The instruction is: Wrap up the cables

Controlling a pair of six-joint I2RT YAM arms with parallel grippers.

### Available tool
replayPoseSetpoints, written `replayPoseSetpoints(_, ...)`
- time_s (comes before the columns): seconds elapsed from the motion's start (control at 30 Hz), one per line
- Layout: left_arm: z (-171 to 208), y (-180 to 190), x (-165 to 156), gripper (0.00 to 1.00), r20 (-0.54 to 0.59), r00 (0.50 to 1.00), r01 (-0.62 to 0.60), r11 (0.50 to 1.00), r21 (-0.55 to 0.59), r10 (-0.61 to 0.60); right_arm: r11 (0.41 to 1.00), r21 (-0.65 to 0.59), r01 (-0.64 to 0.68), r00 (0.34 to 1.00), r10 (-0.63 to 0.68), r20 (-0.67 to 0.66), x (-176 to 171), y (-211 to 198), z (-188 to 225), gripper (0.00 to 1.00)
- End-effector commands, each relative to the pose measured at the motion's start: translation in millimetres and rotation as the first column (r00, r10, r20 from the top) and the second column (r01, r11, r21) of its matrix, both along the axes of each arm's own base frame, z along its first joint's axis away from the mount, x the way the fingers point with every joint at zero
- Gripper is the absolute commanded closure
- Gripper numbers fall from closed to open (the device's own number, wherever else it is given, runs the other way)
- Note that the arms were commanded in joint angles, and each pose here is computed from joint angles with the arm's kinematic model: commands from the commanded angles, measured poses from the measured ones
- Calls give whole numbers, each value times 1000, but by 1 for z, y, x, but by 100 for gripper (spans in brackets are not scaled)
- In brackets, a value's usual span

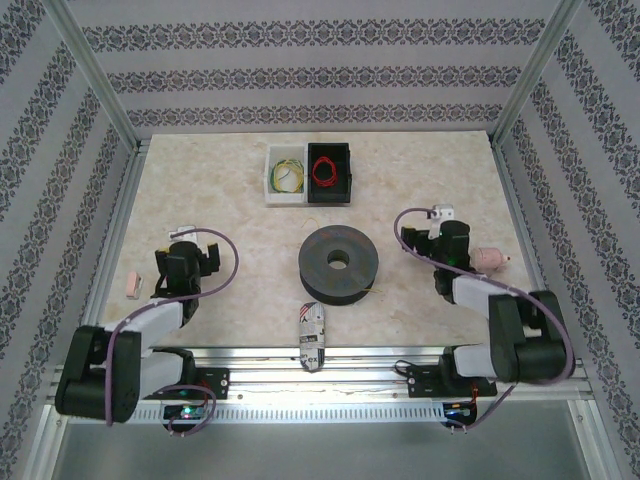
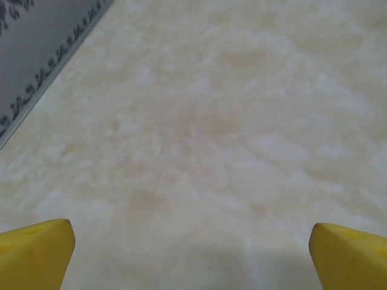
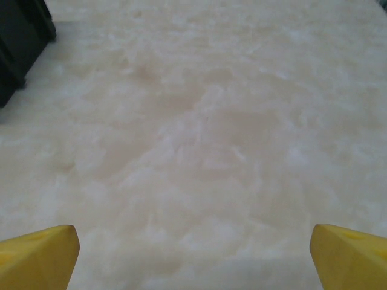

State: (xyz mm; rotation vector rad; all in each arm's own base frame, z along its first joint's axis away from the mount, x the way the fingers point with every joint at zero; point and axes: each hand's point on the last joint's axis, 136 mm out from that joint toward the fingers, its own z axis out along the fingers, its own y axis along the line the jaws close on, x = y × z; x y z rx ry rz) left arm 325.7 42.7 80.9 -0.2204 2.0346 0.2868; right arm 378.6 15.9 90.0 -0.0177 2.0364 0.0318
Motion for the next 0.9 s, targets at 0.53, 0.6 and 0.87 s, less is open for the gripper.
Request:
replayPoseSetpoints(0.53,10,-10,66,1,177,980,95,995,-41,-87,998,4,57,988,-56,145,19,-17,15,2)
replayPoseSetpoints(0.6,11,-10,67,1,188,978,96,995,-35,-88,998,2,55,988,-55,146,19,-16,15,2)
replayPoseSetpoints(0.87,14,-14,58,1,231,966,122,992,-29,-113,999,6,46,989,-47,144,20,-15,15,2)
